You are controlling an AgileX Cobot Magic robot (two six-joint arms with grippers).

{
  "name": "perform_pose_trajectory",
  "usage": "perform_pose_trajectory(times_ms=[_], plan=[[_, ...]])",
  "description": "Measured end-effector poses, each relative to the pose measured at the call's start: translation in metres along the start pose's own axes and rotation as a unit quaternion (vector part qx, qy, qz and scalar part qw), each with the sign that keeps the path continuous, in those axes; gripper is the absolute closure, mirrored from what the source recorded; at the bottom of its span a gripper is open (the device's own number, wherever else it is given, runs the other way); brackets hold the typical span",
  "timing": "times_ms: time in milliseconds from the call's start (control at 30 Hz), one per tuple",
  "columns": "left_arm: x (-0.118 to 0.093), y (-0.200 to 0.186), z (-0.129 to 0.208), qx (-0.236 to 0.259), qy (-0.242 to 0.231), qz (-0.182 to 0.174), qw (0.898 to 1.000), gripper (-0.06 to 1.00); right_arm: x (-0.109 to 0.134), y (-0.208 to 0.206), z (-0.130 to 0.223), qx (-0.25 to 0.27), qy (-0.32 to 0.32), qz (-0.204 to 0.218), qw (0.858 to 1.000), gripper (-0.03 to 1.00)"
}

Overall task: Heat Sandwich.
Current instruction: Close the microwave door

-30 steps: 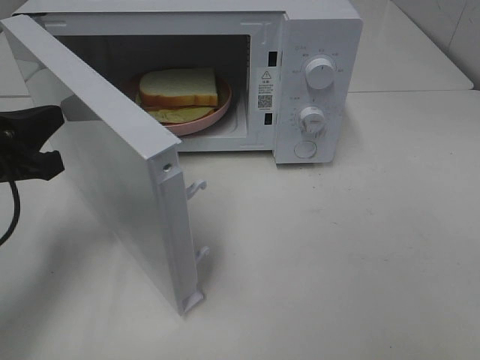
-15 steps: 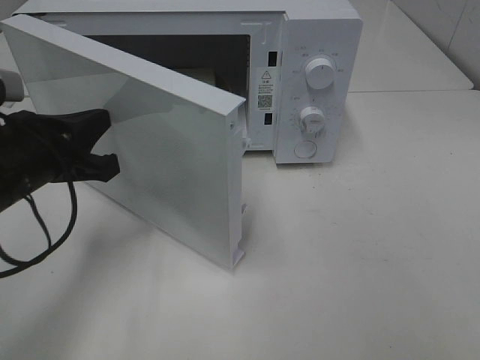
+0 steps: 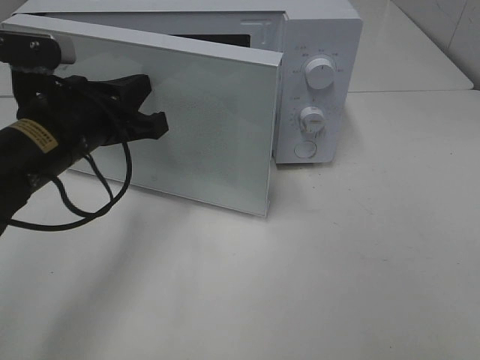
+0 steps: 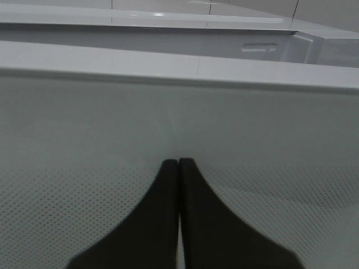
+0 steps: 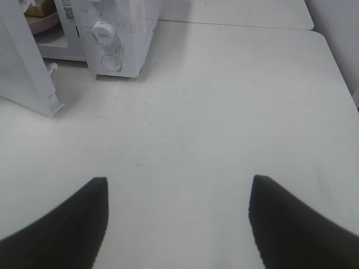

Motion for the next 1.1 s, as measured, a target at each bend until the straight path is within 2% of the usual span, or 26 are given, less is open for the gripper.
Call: perform_pose_trajectory(times_ms=[267, 700, 933, 1100], plan=[[-0.009, 0.025, 0.0, -0.001, -0.006, 0.005, 1.0, 0.94, 0.0, 0.0, 0.0, 0.0, 0.0, 0.0, 1.0, 0.28], [-0.012, 0.057, -0.008, -0.015, -0.016, -0.001, 1.0, 0.94, 0.0, 0.0, 0.0, 0.0, 0.0, 0.0, 1.0, 0.28], [-0.025, 0.074, -0.007, -0.017, -0.006, 0.023, 1.0, 0.94, 0.0, 0.0, 0.0, 0.0, 0.0, 0.0, 1.0, 0.28], [-0.027, 0.084, -0.004, -0.017, -0.008, 0.024, 1.0, 0.94, 0.0, 0.0, 0.0, 0.0, 0.0, 0.0, 1.0, 0.28]])
Point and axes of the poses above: a point on each arm's last joint axis where the gripper is mounted, y pointing out along that axis toward the gripper, x along the wrist's bending axis when the last joint is at zero, z = x × y, the point moved 4 cm from there along y, pointing out along that axis toward the gripper
